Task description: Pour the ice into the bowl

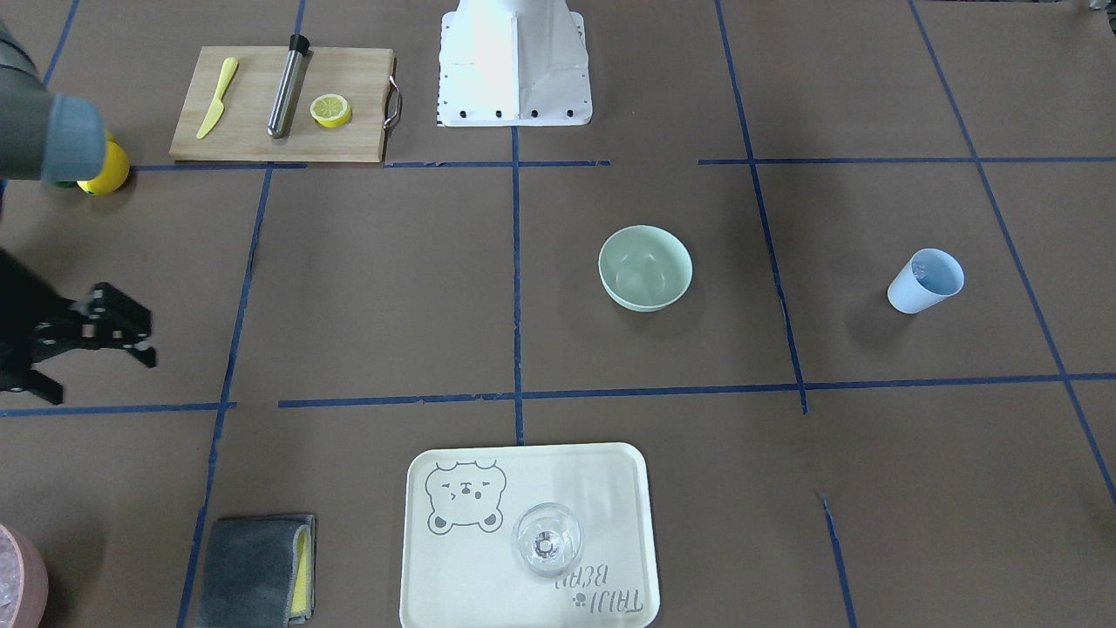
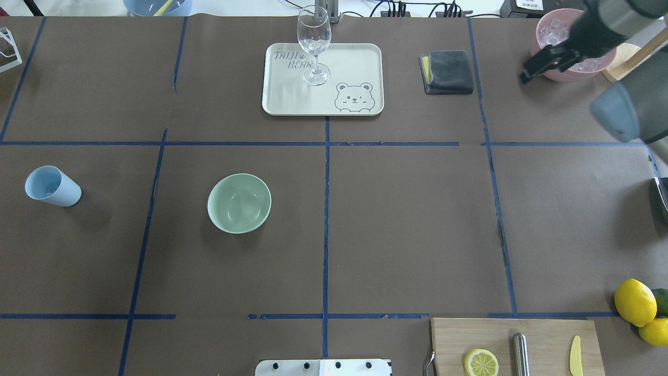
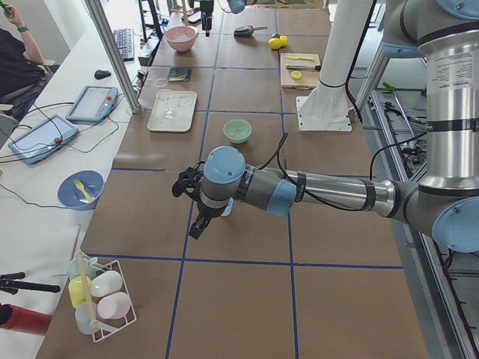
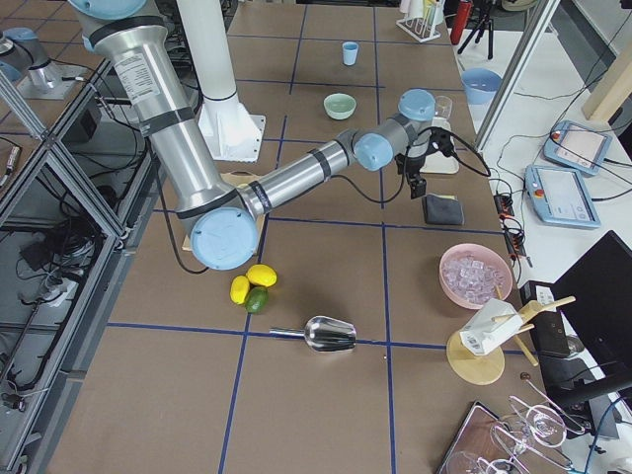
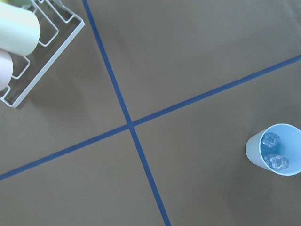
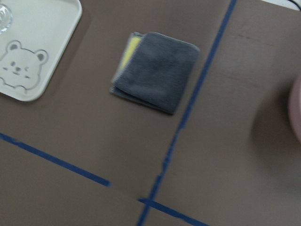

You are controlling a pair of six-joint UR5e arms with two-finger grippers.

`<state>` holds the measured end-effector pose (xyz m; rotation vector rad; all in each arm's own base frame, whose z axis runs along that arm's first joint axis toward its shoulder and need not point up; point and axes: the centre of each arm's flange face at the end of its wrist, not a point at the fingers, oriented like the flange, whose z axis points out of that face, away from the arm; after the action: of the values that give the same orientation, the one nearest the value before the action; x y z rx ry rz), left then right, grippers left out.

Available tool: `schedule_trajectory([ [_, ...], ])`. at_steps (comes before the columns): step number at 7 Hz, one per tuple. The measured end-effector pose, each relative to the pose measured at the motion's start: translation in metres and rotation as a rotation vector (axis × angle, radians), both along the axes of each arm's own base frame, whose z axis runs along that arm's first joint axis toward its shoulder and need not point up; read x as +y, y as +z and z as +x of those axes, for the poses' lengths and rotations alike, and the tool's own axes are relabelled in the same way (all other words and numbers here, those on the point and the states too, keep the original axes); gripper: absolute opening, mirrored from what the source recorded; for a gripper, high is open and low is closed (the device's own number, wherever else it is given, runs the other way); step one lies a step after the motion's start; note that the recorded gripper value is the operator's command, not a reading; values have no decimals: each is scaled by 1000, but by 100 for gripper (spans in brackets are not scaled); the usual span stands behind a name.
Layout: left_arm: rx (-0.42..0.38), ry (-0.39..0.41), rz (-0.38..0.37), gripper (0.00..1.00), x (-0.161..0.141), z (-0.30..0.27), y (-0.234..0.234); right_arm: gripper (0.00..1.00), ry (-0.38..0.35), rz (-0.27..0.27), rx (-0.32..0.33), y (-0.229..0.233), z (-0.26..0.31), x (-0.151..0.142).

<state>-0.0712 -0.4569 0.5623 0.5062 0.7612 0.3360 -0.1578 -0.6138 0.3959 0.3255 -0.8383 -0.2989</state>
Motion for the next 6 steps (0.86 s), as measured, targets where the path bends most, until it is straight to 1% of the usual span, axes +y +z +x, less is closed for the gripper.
schedule_trajectory([
  [1, 4, 1, 121, 100, -10, 0, -11, 100, -27, 37, 56, 52, 64, 7],
  [2, 35, -21, 206, 100, -22, 2, -25, 100, -41, 51, 101, 97, 119, 21],
  [3, 117, -94, 208, 100, -27, 11, -39, 100, -29, 35, 125, 134, 165, 39],
  [4, 201, -149, 197, 100, -26, 29, -52, 100, -10, 2, 134, 165, 194, 61],
  [5, 236, -182, 210, 100, -23, 53, -58, 100, 3, -31, 136, 188, 208, 81],
  [6, 246, -213, 229, 100, -19, 83, -58, 100, 9, -54, 132, 201, 213, 93],
])
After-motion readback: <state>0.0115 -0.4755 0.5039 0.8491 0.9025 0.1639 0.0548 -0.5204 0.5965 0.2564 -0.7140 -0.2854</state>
